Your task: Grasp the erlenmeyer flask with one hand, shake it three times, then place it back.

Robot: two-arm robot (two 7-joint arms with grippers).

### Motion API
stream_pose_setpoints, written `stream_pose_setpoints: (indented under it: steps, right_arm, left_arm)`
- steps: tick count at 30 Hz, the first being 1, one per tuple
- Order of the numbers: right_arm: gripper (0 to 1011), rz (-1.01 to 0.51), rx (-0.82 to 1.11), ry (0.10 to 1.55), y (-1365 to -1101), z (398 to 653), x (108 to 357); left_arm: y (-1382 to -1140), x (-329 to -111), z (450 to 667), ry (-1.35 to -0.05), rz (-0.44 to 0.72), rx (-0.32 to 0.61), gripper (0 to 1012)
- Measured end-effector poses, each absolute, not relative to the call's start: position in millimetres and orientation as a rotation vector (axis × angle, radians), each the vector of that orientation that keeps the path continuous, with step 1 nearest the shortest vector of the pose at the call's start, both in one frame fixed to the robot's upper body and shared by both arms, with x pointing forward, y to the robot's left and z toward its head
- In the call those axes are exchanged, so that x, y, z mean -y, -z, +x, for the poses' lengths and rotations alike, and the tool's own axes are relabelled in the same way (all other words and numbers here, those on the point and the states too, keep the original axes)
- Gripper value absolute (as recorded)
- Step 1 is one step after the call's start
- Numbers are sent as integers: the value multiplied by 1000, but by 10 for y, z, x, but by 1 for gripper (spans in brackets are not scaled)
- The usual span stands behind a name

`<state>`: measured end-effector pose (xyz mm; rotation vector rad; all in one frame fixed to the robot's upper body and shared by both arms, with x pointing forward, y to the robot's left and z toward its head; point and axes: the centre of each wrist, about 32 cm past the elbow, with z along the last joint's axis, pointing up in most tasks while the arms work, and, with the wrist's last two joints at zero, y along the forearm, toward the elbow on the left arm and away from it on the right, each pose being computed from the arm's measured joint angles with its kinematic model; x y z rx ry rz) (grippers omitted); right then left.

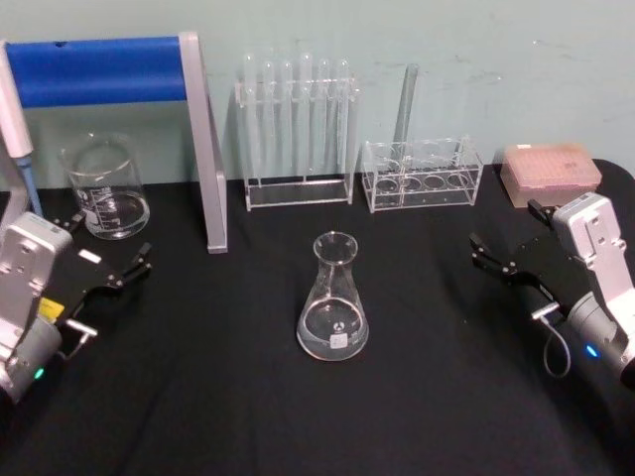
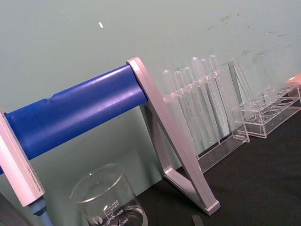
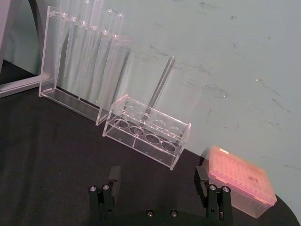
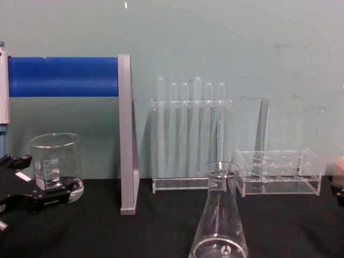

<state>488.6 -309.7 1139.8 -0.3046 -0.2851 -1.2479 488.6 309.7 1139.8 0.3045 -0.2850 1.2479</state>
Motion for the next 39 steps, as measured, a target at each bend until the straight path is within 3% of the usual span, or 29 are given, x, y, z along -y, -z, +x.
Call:
stream_pose_setpoints:
  steps: [39]
  right_arm:
    - [1000,-305,285,1248,-11398,4886,3097]
  left_arm:
    - [-11398,-3097,4886,-1248,305,285,1001]
